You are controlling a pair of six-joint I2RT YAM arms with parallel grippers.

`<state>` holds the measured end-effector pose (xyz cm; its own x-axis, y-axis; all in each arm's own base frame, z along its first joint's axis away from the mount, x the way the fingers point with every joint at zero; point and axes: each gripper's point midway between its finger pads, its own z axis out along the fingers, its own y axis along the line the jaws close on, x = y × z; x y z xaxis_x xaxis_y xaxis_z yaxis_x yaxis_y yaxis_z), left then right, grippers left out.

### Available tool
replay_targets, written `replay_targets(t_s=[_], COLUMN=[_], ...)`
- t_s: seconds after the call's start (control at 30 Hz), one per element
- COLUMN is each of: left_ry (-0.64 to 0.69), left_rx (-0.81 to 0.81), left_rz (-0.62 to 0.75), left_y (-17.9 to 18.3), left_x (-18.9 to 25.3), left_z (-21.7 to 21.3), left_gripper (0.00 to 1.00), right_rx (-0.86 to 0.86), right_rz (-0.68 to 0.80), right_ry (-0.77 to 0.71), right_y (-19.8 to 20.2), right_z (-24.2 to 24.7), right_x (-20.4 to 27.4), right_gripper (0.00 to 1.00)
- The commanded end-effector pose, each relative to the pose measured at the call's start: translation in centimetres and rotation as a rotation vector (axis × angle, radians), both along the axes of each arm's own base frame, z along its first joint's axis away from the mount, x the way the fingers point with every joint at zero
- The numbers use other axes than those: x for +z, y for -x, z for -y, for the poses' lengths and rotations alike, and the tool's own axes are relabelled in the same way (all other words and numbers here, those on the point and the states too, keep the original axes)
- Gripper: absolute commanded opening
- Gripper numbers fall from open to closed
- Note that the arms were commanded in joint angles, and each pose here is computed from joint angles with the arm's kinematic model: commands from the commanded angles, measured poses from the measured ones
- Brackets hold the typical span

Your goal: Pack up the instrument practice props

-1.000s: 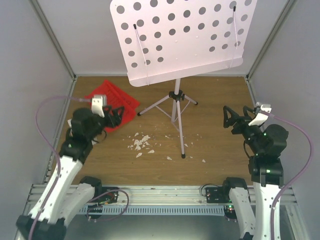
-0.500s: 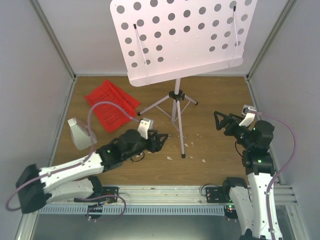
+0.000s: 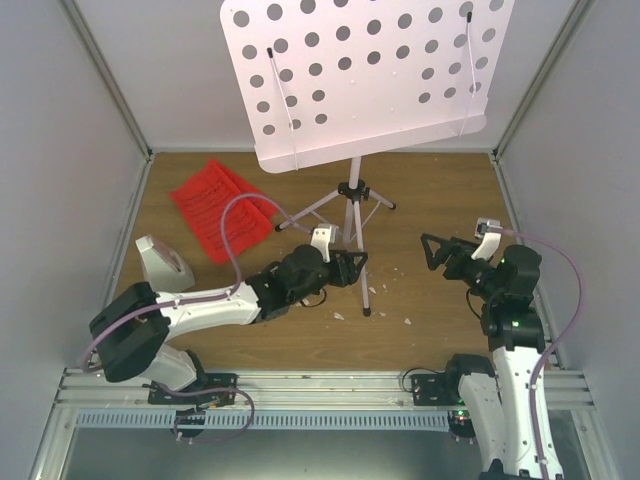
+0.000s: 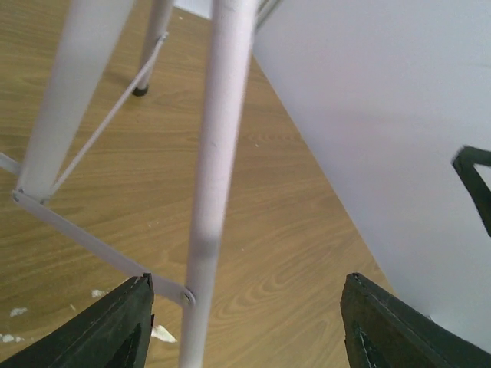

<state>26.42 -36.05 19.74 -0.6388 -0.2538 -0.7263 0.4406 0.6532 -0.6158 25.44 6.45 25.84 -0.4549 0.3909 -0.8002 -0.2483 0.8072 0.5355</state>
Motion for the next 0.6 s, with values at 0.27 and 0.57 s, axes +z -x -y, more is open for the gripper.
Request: replay_targets(t_s=[0.27, 0.57], left_ry=[-0.018, -0.046], left_rx=[0.116, 0.087], left_rz=[0.044, 0.036], left_y=[-5.5, -5.9], left_x=[1.5, 0.2], left_z=[1.3, 2.3], left_gripper=[0.65, 0.43], right_rx=[0.02, -0.008], right_rz=[0.014, 0.031], right_ry=[-0.039, -0.028], right_y=[0.0, 0.1], right_z=[-0.4, 0.0], right_x=[-0.6, -0.2], right_gripper=[1.0, 1.0])
